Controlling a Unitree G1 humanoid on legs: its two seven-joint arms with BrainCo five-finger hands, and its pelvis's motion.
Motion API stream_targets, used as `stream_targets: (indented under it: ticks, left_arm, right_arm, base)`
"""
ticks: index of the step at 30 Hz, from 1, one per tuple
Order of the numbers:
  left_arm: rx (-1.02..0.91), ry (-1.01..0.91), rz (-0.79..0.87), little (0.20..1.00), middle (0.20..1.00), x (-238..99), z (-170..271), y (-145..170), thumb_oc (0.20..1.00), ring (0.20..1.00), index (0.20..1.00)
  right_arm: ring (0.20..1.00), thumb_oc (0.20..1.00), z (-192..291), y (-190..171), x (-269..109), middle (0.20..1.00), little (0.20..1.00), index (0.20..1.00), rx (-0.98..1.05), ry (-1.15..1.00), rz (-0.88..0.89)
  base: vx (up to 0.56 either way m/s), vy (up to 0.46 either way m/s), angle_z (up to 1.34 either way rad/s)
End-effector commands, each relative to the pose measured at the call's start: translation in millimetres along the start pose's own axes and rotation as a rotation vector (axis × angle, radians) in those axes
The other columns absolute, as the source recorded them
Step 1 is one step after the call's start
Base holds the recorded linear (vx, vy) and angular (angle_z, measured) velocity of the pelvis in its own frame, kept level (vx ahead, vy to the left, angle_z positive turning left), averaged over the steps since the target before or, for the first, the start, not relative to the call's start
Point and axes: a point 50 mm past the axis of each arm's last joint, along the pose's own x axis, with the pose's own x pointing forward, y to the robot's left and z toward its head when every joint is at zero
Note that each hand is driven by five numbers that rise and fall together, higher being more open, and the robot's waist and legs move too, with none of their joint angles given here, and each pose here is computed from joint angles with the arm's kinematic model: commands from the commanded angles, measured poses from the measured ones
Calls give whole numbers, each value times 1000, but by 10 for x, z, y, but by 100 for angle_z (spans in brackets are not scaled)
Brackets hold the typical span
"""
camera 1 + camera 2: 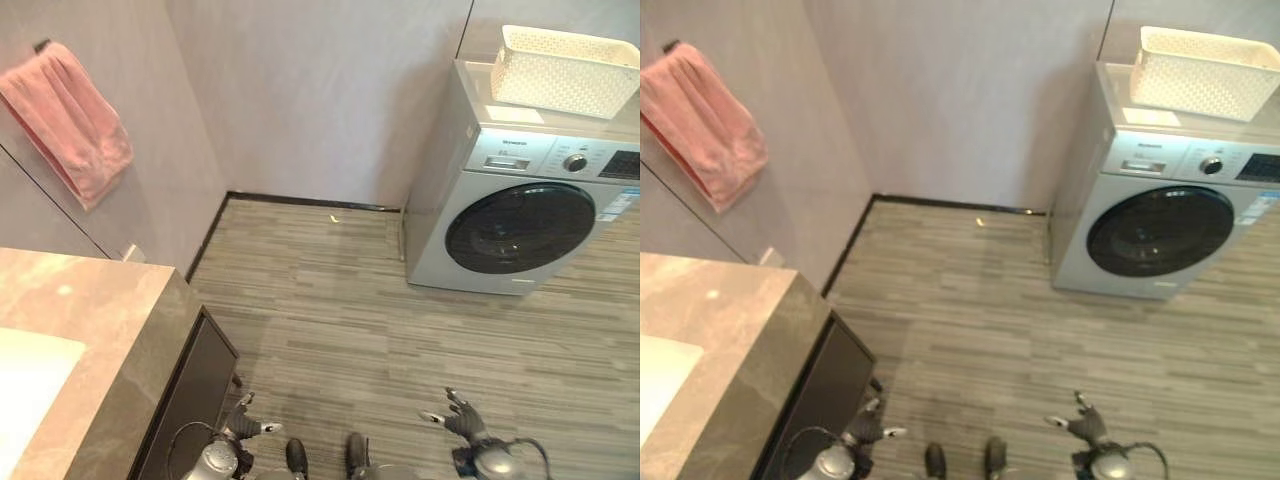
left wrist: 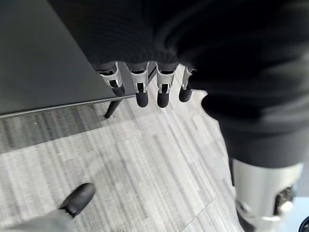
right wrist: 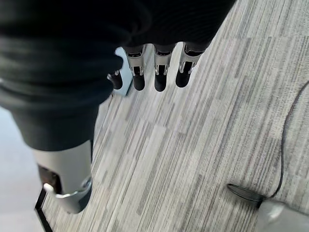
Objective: Put brush and paste in cup on sink, flatten towel.
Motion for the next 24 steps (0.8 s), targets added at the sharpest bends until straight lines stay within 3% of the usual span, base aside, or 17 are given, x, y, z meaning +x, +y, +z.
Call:
stream_targets:
  ticks: [1,8,24]
  left_arm:
    - [-81,-65,100,1000,1000,52,152,279,1000,1000,1000]
    - [-104,-140,101,1000,1000,69,347,327,1000,1000,1000]
    - [-73,-167,43,1000,1000,67,401,234,1000,1000,1000]
  right_arm:
    - [1000,1000,106,-66,20,1000,1000,1000,3,-52,-28]
    - [1000,1000,169,-294,34,1000,1000,1000,33,-68,-125]
    - [1000,1000,190,-292,-1,1000,1000,1000,66,-93,-115]
  base:
    - [17,-14,5]
    - [-24,-55,-8]
    - [119,63,-12]
